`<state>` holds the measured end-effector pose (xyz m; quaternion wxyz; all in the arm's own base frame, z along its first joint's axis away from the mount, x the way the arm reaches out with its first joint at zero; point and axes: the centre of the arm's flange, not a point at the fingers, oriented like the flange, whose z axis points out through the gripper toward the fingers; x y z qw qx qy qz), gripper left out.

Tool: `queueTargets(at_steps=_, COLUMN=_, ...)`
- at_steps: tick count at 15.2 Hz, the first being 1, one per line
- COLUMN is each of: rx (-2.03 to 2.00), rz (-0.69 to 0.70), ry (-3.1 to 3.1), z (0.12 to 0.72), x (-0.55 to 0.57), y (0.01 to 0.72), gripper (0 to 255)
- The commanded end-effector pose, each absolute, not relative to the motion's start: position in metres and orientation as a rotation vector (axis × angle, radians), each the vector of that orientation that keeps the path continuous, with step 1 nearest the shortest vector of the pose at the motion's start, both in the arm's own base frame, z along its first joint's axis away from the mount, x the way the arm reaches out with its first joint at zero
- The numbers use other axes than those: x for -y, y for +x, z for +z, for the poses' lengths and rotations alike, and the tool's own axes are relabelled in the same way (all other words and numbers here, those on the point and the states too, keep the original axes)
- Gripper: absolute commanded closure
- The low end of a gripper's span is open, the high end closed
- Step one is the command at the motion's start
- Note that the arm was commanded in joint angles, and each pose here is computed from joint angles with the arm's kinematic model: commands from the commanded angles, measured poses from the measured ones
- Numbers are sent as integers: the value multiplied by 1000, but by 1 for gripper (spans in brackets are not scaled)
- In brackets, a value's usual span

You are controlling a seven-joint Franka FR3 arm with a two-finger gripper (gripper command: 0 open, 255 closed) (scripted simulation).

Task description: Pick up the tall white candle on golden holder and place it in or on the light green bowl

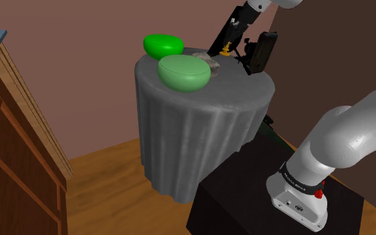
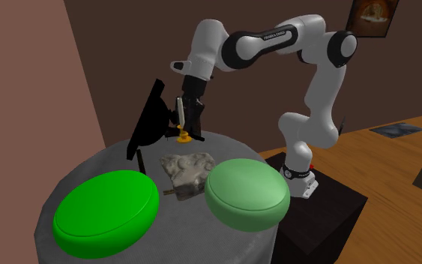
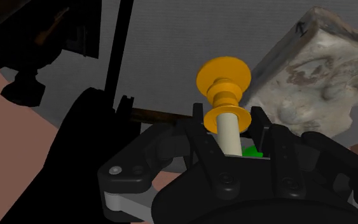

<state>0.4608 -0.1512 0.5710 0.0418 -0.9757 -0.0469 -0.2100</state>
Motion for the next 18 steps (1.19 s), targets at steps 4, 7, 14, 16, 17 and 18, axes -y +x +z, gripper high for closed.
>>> queueTargets(at_steps=4, rx=143, rz=-642, ry=-2986, z=598, x=152, y=461, gripper=255)
queueTargets(at_steps=7, rx=143, rz=-642, ry=-2986, z=614, x=152, y=461, gripper=255)
queueTargets(at_steps=14, rx=143, rz=-642, ry=-2986, z=650, x=152, y=461, gripper=255)
queueTargets(at_steps=16, rx=143, rz=-642, ry=-2986, z=661, x=152, y=461, gripper=255)
queueTargets(at_steps=17, rx=143, rz=-642, ry=-2986, z=665, x=152, y=461, gripper=255)
queueTargets(at_steps=18, rx=143, rz=-642, ry=-2986, z=664, x=139, y=459, gripper=255)
